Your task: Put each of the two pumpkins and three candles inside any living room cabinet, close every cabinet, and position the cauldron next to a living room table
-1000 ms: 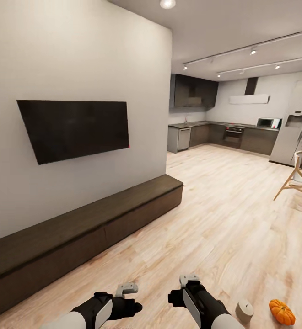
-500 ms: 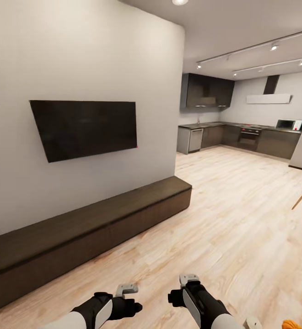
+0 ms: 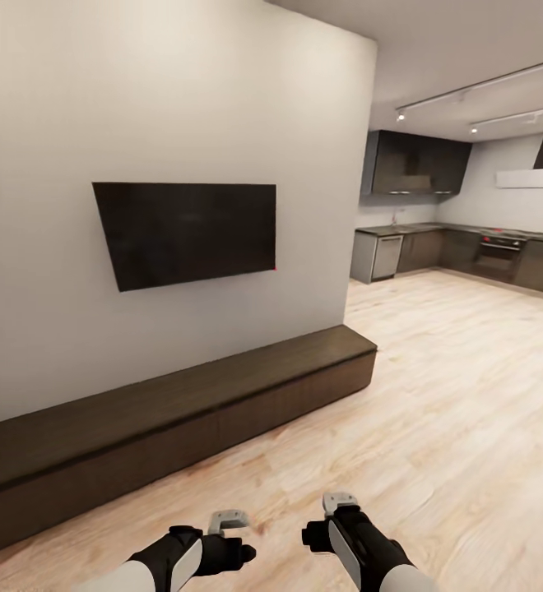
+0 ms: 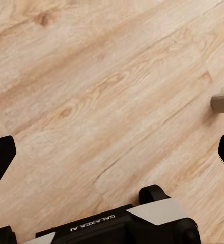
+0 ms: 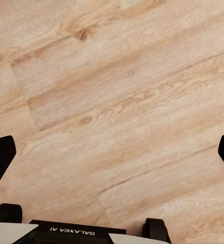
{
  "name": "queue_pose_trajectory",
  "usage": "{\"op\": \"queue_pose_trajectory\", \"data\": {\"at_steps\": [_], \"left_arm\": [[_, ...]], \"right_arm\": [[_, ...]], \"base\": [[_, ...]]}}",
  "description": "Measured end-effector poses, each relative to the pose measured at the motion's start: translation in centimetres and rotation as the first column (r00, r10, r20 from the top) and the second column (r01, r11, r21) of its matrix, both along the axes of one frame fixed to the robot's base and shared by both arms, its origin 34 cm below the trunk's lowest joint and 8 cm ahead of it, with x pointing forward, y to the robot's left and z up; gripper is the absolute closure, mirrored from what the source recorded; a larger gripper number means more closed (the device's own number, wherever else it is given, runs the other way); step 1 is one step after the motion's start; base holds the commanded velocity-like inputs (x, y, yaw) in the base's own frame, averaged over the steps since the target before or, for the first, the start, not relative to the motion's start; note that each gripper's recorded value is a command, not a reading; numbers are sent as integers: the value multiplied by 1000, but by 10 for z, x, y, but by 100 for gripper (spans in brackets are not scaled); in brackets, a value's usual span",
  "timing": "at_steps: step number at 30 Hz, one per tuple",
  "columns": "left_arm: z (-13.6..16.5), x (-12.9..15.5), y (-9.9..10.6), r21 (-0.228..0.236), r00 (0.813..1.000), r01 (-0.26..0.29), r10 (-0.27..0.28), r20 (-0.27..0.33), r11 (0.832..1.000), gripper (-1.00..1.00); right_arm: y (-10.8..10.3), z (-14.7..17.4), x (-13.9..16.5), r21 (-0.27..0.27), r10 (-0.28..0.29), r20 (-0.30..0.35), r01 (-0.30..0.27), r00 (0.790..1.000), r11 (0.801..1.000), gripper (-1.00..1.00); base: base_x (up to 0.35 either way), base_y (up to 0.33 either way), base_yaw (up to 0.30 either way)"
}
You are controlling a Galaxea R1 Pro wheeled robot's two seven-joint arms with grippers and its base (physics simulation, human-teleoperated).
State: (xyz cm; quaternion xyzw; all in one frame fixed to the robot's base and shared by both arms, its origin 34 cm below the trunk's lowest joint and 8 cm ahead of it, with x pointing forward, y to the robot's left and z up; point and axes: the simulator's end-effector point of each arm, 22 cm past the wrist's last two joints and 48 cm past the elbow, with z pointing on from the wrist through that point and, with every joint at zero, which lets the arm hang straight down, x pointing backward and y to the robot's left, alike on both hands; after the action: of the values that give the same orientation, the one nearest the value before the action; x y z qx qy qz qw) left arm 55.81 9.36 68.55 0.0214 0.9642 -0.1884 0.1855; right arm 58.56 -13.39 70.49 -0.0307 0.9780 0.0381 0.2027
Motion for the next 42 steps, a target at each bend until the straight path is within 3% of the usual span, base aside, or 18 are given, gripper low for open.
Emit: {"op": "queue_pose_trajectory", "data": {"at_steps": [20, 27, 42], "left_arm": [[1, 1, 0, 0, 1000, -1, 1, 3, 1000, -100], [3, 2, 0, 0, 1000, -1, 1, 7, 1000, -100], [7, 4, 0, 0, 1000, 0, 0, 17, 1000, -100]], "right_arm": [[1, 1, 0, 6, 3, 3, -3, 1000, 1000, -100], [12, 4, 1, 16, 52, 12, -53, 999, 998, -100], [13, 9, 3, 15, 61, 23, -61, 998, 998, -100]], "base": [[198, -70, 95], [198, -4, 239], [159, -81, 271]]}}
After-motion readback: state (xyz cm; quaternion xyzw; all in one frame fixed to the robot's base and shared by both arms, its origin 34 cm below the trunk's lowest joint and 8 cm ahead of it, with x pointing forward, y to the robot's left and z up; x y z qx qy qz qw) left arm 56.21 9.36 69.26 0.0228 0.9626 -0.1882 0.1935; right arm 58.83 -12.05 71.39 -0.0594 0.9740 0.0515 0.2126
